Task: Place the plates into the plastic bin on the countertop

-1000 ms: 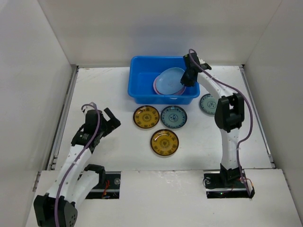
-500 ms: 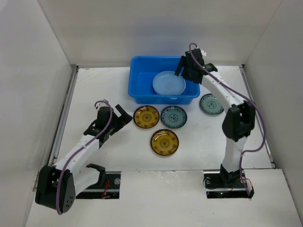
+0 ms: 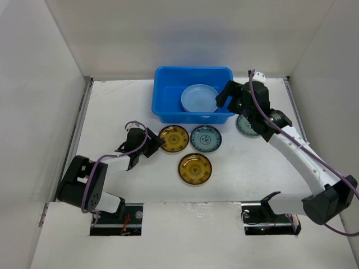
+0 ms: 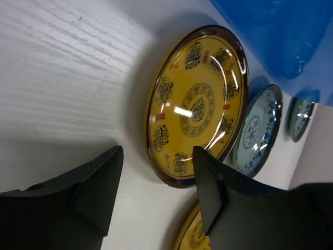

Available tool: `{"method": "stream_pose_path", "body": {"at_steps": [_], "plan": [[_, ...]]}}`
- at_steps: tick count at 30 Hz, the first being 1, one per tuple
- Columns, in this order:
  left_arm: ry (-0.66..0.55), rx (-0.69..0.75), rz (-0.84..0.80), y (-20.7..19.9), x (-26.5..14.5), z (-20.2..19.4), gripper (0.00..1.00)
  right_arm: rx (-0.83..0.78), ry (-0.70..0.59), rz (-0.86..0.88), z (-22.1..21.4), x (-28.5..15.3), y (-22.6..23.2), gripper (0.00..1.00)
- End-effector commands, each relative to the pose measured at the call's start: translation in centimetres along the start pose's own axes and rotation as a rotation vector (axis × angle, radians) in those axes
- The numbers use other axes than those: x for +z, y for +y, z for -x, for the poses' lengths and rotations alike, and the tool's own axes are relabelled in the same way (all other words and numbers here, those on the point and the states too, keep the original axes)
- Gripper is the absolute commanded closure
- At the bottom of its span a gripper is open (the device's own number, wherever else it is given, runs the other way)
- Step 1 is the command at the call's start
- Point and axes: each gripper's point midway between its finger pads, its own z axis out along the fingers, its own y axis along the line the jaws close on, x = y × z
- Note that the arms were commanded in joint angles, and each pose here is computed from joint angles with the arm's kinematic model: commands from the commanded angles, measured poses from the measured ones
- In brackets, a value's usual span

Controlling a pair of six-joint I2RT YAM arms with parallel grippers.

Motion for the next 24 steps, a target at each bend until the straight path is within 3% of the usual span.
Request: {"method": "stream_pose_path", "body": {"at_steps": [1,4,9,12,17,24], "plan": [[0.042,-0.017,-0.024,0.1,0.8,-0.9,0.50,0.033,-0.019,0.035,-0.9,-1.3,-0.1,0.09],[0.062,-0.015,-0.012,0.4,1.5,-1.4,0.58,0.045,-0.009,0.029,-2.1,-2.3,-1.1,0.09],[0.090,-0.022,0.018,1.2,2.4,-2.2,0.86,0.058,-0.003,0.025,-3.2,-3.1,-2.1,0.09],[0.062,-0.040,0.008,1.1,1.3,-1.6,0.96,0.055,0.002,0.025,-3.6,-3.3,-2.4,0.09],[-0.011,-0.067,-0.008,0.5,-3.3,0.7,0.99,0.055,0.011,0.025,-3.8,-3.2,-2.5,0.09],[-0.220,0.003,0.007,-1.8,-14.5,6.4,0.99,0.057,0.008,0.028,-3.5,-2.6,-2.6,0.09]]}}
